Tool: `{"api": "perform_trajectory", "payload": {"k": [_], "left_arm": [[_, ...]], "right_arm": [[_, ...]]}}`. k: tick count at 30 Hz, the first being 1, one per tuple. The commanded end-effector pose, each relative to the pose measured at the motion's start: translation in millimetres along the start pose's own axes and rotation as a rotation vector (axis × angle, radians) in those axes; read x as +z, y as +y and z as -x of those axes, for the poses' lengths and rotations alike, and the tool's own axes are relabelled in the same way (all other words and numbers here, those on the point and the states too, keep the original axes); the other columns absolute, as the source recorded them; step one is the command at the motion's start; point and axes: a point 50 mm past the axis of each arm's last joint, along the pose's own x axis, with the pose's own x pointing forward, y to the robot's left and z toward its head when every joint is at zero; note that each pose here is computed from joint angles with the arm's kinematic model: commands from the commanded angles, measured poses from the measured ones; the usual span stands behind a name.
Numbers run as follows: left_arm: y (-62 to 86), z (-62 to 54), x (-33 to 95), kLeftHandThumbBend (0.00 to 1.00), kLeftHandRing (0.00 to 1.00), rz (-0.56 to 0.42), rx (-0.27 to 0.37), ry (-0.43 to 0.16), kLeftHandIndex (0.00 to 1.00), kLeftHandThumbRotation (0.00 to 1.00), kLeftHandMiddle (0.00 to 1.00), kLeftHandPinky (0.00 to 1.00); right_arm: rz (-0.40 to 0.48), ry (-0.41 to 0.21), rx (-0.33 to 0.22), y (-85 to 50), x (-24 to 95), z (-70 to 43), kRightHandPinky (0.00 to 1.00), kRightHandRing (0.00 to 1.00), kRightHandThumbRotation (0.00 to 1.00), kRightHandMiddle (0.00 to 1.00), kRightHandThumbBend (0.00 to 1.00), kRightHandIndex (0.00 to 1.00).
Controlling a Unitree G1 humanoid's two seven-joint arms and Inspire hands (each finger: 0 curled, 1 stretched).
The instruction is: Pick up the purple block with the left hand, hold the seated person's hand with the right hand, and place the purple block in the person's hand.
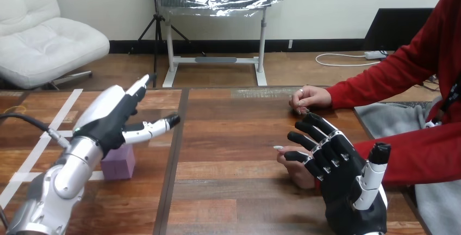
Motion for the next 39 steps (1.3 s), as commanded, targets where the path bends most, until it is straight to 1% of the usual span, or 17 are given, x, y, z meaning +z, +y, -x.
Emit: {"api": "perform_trajectory", "payload": {"k": [1, 4, 8, 13, 18, 22, 26, 29, 36, 39], "left_arm": [[24.8, -16.0, 15.6, 0.51, 0.95, -0.068, 0.055, -0.042, 0.98, 0.61, 0.98, 0.81], [23.6, -18.0, 13.5, 0.50, 0.96, -0.066, 0.049, -0.019, 0.97, 0.59, 0.98, 0.82], [21.6, -20.4, 10.0, 0.49, 0.96, -0.053, 0.041, 0.020, 0.97, 0.58, 0.98, 0.83], [19.6, -22.1, 7.2, 0.47, 0.96, -0.051, 0.036, 0.052, 0.97, 0.56, 0.99, 0.83], [17.2, -23.6, 4.8, 0.45, 0.95, -0.068, 0.030, 0.085, 0.97, 0.54, 0.98, 0.81], [15.6, -24.5, 2.3, 0.45, 0.95, -0.071, 0.032, 0.109, 0.96, 0.53, 0.98, 0.81], [14.0, -25.4, -0.6, 0.48, 0.95, -0.090, 0.031, 0.152, 0.96, 0.53, 0.97, 0.81], [13.2, -25.5, -2.2, 0.49, 0.95, -0.110, 0.031, 0.165, 0.95, 0.52, 0.97, 0.82], [13.0, -24.9, -7.1, 0.50, 0.96, -0.134, 0.036, 0.194, 0.95, 0.48, 0.96, 0.93], [13.5, -24.5, -9.5, 0.50, 0.96, -0.136, 0.038, 0.208, 0.95, 0.48, 0.96, 0.95]], "right_arm": [[-0.005, -0.085, 0.044, 7.4, 15.1, -13.8, 0.59, 0.75, 0.97, 0.78, 1.00, 0.76], [-0.019, -0.085, 0.044, 8.1, 15.6, -13.7, 0.59, 0.75, 0.96, 0.78, 1.00, 0.76], [-0.060, -0.098, 0.054, 9.2, 16.8, -13.5, 0.59, 0.75, 0.95, 0.78, 1.00, 0.76], [-0.077, -0.106, 0.058, 10.1, 18.8, -13.0, 0.59, 0.75, 0.95, 0.78, 1.00, 0.76], [-0.083, -0.116, 0.056, 11.0, 21.3, -12.0, 0.59, 0.75, 0.95, 0.78, 1.00, 0.76], [-0.088, -0.120, 0.057, 11.5, 22.7, -11.4, 0.59, 0.75, 0.95, 0.78, 1.00, 0.76], [-0.096, -0.123, 0.055, 12.1, 24.2, -10.8, 0.59, 0.74, 0.94, 0.78, 1.00, 0.76], [-0.099, -0.123, 0.055, 12.1, 25.0, -10.2, 0.59, 0.74, 0.93, 0.77, 1.00, 0.76], [-0.096, -0.125, 0.056, 12.0, 26.9, -8.8, 0.59, 0.74, 0.92, 0.78, 1.00, 0.76], [-0.098, -0.127, 0.057, 12.4, 27.7, -8.4, 0.59, 0.74, 0.92, 0.78, 1.00, 0.76]]}}
